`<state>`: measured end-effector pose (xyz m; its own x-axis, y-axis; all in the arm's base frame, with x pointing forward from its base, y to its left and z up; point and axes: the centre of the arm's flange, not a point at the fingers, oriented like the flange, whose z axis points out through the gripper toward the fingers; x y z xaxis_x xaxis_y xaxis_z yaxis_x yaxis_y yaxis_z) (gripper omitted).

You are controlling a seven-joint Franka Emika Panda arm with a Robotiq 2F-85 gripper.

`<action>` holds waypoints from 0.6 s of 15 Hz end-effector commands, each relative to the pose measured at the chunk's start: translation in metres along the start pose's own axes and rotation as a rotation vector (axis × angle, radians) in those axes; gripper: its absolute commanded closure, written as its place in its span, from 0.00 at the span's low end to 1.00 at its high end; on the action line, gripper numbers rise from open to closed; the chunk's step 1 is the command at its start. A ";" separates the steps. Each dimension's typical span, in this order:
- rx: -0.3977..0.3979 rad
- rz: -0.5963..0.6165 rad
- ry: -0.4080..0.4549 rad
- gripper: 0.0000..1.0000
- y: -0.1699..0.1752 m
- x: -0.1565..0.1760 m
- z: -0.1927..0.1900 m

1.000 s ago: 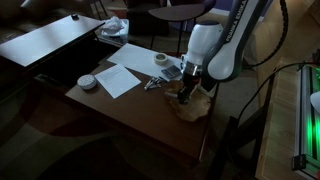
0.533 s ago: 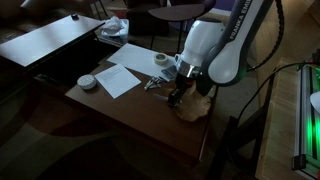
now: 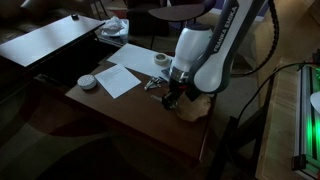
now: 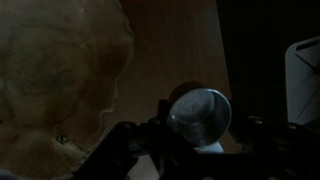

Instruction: Put the silver measuring spoon from the wooden tray on the table

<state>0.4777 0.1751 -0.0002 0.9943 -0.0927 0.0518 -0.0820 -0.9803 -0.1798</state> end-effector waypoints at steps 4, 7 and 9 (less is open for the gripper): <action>-0.173 0.181 0.048 0.67 -0.049 0.043 0.081; -0.173 0.205 -0.009 0.67 -0.048 0.047 0.112; -0.166 0.206 -0.066 0.67 -0.041 0.047 0.130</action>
<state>0.5184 0.2332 -0.0787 0.9642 -0.2633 0.0306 -0.2630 -0.9647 -0.0134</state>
